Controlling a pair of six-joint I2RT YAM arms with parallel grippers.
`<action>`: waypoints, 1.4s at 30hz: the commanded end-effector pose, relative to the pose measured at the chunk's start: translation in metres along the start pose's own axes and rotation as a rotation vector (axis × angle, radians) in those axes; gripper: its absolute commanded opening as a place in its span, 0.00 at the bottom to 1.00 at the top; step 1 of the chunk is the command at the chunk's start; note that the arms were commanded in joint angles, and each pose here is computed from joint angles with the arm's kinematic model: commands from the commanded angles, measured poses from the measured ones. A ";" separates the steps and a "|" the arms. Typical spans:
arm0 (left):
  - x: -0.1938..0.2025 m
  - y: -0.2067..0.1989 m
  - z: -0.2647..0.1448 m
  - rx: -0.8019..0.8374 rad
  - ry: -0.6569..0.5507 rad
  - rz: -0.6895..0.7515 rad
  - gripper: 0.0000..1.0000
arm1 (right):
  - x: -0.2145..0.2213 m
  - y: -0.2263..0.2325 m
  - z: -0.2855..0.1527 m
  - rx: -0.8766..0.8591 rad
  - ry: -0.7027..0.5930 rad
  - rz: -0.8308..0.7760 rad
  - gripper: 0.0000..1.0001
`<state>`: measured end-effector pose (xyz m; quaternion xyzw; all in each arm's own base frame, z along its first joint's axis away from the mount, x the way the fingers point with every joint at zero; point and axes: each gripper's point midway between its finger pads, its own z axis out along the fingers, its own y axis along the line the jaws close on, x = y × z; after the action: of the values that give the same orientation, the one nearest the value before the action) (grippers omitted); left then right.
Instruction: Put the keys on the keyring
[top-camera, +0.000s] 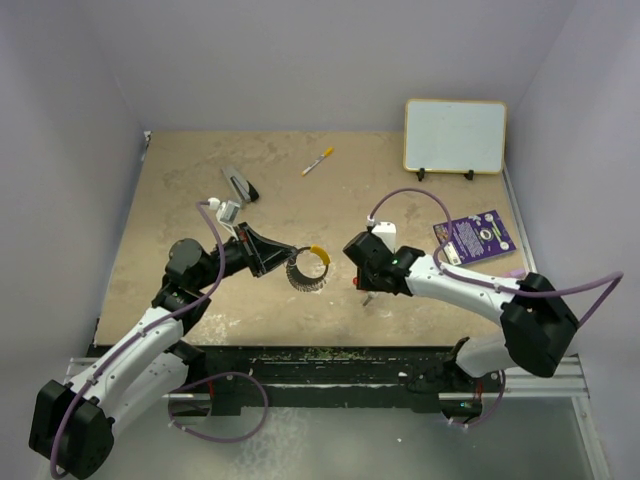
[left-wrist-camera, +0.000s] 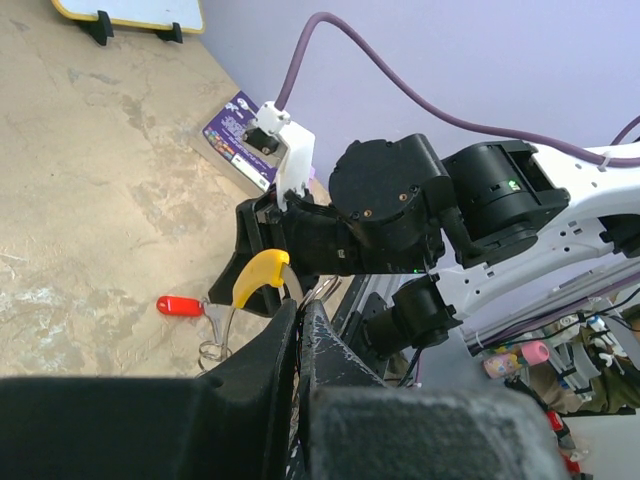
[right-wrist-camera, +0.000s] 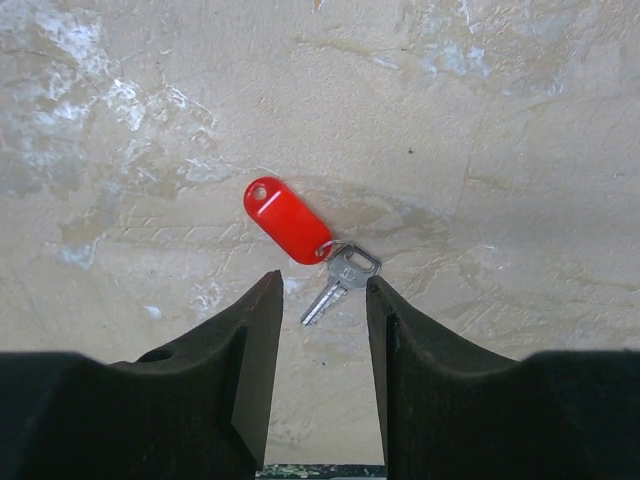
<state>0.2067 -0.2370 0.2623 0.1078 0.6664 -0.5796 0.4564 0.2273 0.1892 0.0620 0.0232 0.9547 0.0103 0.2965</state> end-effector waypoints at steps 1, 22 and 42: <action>-0.011 -0.007 -0.001 0.029 -0.046 0.054 0.04 | -0.009 0.000 0.006 0.033 -0.018 -0.024 0.45; -0.011 -0.006 -0.002 0.025 -0.046 0.061 0.04 | 0.015 0.006 0.044 0.013 0.072 -0.058 0.41; -0.008 -0.002 -0.002 0.015 -0.046 0.060 0.04 | -0.027 0.006 0.005 -0.030 -0.068 -0.017 0.37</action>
<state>0.2065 -0.2362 0.2554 0.1070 0.6705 -0.5759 0.4553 0.2422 0.1968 0.0403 0.0048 0.9587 0.0102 0.2843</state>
